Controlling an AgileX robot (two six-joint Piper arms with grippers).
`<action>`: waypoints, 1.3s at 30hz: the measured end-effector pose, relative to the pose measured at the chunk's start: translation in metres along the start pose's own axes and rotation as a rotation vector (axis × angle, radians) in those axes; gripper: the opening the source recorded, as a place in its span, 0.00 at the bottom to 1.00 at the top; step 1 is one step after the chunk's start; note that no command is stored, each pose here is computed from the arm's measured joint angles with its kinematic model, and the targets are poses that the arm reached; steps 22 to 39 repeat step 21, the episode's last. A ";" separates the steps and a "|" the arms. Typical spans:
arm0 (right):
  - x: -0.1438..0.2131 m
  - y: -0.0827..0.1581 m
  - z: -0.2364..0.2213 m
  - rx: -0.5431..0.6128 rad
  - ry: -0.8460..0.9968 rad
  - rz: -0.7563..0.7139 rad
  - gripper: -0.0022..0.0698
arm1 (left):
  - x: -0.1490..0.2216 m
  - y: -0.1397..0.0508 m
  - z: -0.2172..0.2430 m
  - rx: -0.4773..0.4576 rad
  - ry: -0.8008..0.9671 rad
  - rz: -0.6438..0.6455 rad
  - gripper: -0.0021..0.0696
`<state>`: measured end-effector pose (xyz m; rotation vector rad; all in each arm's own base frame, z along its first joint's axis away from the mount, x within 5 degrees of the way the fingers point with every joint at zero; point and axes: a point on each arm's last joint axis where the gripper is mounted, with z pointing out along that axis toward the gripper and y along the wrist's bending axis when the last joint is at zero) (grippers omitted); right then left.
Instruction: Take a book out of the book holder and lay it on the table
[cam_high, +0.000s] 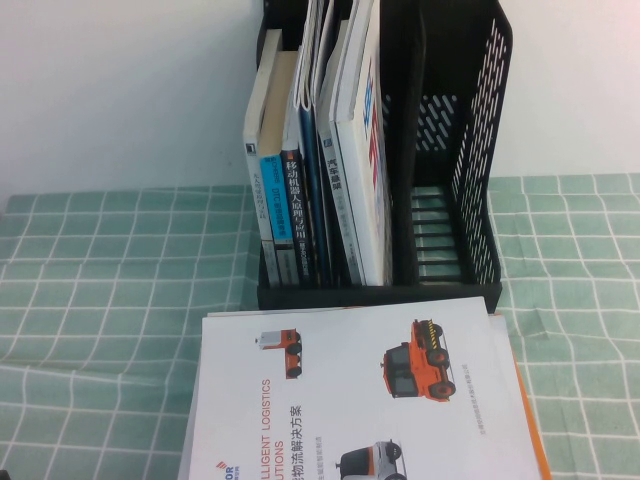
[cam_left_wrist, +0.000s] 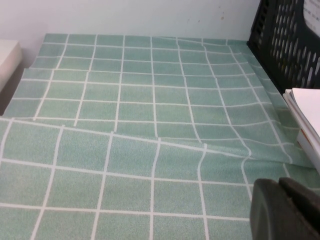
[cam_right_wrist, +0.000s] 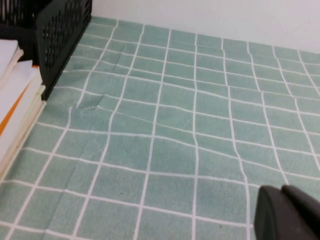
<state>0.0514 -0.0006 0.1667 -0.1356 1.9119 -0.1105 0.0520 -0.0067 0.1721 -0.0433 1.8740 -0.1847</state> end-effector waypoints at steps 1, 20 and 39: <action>0.000 0.000 0.000 0.000 0.000 0.000 0.03 | 0.000 0.000 0.000 0.000 0.000 0.000 0.03; 0.000 0.000 0.000 0.000 0.000 -0.012 0.03 | 0.000 0.000 0.000 0.000 0.000 0.000 0.03; 0.000 0.000 0.000 0.000 0.000 -0.014 0.03 | 0.000 0.000 0.000 0.000 0.000 0.002 0.03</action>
